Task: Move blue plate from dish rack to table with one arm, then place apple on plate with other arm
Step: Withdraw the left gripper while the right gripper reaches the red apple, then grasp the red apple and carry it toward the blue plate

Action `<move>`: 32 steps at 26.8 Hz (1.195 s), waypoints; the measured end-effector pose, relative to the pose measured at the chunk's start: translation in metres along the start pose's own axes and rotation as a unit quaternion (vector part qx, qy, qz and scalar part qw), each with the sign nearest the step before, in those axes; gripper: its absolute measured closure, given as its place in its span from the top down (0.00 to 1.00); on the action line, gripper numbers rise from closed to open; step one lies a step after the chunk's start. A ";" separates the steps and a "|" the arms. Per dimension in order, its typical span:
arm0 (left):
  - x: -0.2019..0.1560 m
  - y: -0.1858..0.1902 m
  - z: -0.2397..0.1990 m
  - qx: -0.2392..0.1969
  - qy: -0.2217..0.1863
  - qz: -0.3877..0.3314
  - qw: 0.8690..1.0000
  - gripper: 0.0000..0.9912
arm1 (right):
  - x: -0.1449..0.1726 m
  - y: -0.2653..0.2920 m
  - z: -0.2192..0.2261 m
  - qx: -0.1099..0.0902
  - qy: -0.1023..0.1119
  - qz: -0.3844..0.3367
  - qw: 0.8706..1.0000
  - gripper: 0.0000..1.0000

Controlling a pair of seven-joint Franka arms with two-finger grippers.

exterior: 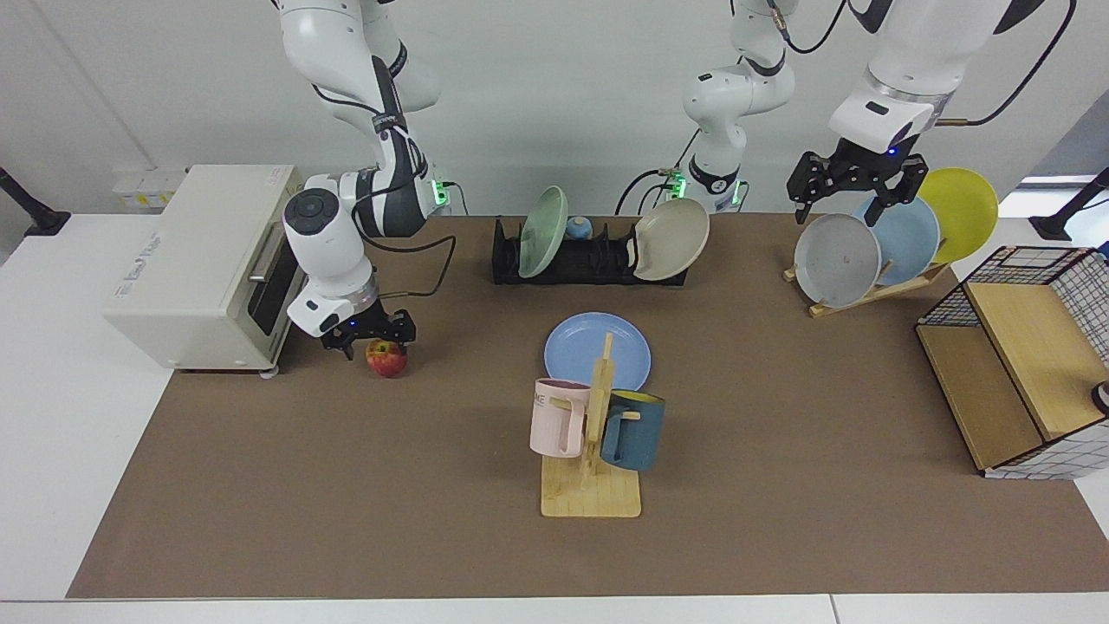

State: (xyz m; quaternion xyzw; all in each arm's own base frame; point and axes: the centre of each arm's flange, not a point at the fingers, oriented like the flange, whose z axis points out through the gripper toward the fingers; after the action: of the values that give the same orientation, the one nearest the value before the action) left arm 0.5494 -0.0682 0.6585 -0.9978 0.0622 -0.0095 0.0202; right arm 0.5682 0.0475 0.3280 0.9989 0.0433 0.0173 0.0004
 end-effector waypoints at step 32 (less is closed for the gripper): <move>0.000 -0.022 0.001 0.001 -0.001 -0.020 1.000 1.00 | 0.005 -0.068 -0.110 0.037 0.017 0.001 0.999 0.72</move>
State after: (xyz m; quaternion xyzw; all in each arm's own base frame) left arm 0.5517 -0.0458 0.6584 -0.9989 0.0417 -0.0088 0.0211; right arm 0.5635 0.1159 0.4375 0.9978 0.0429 0.0327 -0.0376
